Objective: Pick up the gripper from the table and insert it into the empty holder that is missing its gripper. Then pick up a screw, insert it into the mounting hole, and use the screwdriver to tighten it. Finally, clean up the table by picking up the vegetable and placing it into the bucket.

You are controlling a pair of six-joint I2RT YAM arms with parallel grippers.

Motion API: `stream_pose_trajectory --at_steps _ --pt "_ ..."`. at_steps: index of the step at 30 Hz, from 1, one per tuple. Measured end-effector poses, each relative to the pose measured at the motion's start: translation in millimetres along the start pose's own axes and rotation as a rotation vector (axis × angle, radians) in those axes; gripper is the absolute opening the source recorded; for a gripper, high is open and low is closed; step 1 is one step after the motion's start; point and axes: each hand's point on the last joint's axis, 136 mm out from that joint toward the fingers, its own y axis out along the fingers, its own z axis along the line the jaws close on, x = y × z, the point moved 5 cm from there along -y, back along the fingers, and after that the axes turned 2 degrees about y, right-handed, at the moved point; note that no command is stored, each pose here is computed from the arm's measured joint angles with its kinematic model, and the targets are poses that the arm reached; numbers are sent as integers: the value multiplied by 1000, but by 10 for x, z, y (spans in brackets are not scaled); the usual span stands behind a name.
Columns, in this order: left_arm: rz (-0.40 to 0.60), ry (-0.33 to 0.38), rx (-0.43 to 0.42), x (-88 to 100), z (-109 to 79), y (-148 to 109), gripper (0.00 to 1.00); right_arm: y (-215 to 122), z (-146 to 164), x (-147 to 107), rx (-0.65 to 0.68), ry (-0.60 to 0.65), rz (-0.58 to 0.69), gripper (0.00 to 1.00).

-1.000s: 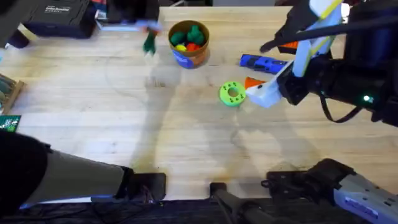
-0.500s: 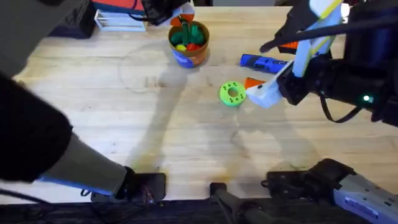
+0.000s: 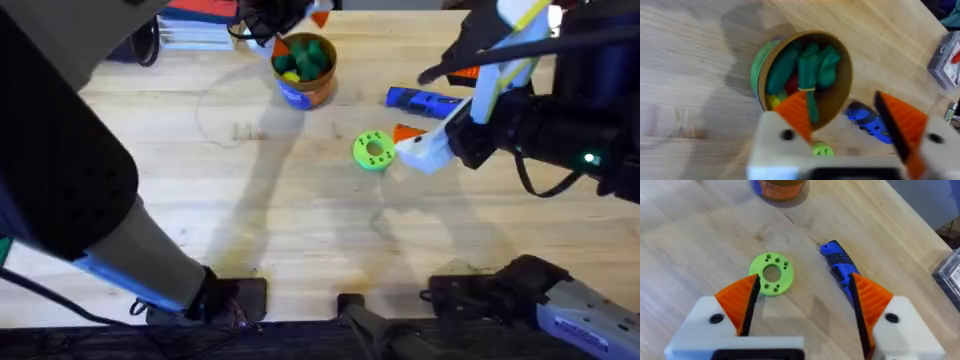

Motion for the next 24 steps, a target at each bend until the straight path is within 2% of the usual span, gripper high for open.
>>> stream_pose_trajectory --at_steps 1,2,4,9,10,13,16,18,21,24 --pt "1 -2 1 -1 1 0 860 1 0 0 0 0 0 993" --pt "2 -9 1 -3 3 -1 946 1 0 0 0 0 0 993" --pt "5 -9 -1 -4 3 -2 983 0 0 0 0 0 0 994" --pt "45 25 -12 -21 52 -107 985 -80 -5 7 7 44 24 994" --pt "46 78 3 2 105 -372 986 -285 -40 96 12 87 39 993" --pt "-13 200 -14 72 81 -846 986 -584 -98 245 8 128 27 994" --pt "-69 358 -21 24 86 -1364 986 -864 -134 319 6 173 19 994" --pt "-77 494 -10 -131 125 -1685 985 -1008 -148 339 4 209 11 994" --pt "-29 675 13 -460 247 -2026 986 -1116 -156 348 2 259 -4 993" --pt "40 805 34 -749 393 -2251 986 -1132 -156 344 1 300 -7 994"
